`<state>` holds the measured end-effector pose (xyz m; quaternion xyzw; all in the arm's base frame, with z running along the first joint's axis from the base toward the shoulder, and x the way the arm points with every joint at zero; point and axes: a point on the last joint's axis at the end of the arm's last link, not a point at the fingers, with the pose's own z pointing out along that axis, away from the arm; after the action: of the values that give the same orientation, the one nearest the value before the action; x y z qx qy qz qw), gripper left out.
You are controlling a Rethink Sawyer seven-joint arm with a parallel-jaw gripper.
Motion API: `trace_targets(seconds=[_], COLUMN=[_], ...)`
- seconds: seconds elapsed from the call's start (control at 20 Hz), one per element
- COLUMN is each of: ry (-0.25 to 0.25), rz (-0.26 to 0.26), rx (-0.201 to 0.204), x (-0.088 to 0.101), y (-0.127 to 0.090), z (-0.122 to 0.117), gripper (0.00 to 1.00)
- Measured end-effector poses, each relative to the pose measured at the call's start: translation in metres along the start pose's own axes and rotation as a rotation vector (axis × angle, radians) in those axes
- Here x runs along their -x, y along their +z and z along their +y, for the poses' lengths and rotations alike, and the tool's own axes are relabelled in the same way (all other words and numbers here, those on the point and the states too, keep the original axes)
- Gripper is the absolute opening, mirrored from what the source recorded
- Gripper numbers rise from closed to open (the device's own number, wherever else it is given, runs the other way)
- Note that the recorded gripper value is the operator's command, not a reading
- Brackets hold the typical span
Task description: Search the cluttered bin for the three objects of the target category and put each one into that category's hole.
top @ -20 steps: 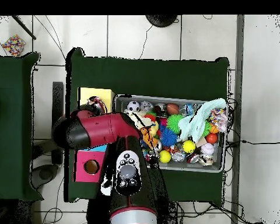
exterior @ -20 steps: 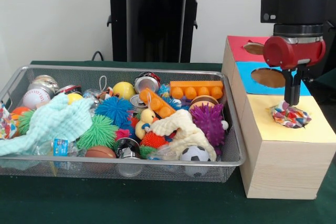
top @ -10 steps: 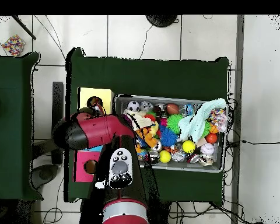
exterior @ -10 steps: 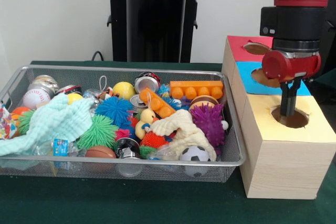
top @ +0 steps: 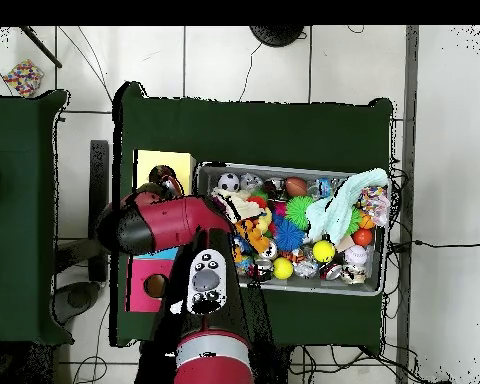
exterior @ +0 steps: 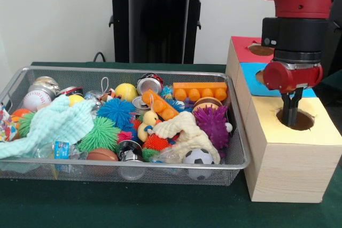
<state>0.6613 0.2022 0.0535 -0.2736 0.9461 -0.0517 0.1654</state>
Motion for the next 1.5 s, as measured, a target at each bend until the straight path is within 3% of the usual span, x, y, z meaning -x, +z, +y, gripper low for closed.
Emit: trace_targets(seconds=[0.5, 0.95, 1.15, 1.5], ry=[0.009, 0.062, 0.078, 0.058], rz=[-0.014, -0.032, 0.008, 0.155], rx=[-0.009, -0.012, -0.003, -0.025], x=[0.006, 0.023, 0.024, 0.011], y=[-0.011, -0.056, -0.075, -0.083], z=[-0.007, -0.021, -0.032, -0.063], gripper=[0.00, 0.00, 0.00, 0.00])
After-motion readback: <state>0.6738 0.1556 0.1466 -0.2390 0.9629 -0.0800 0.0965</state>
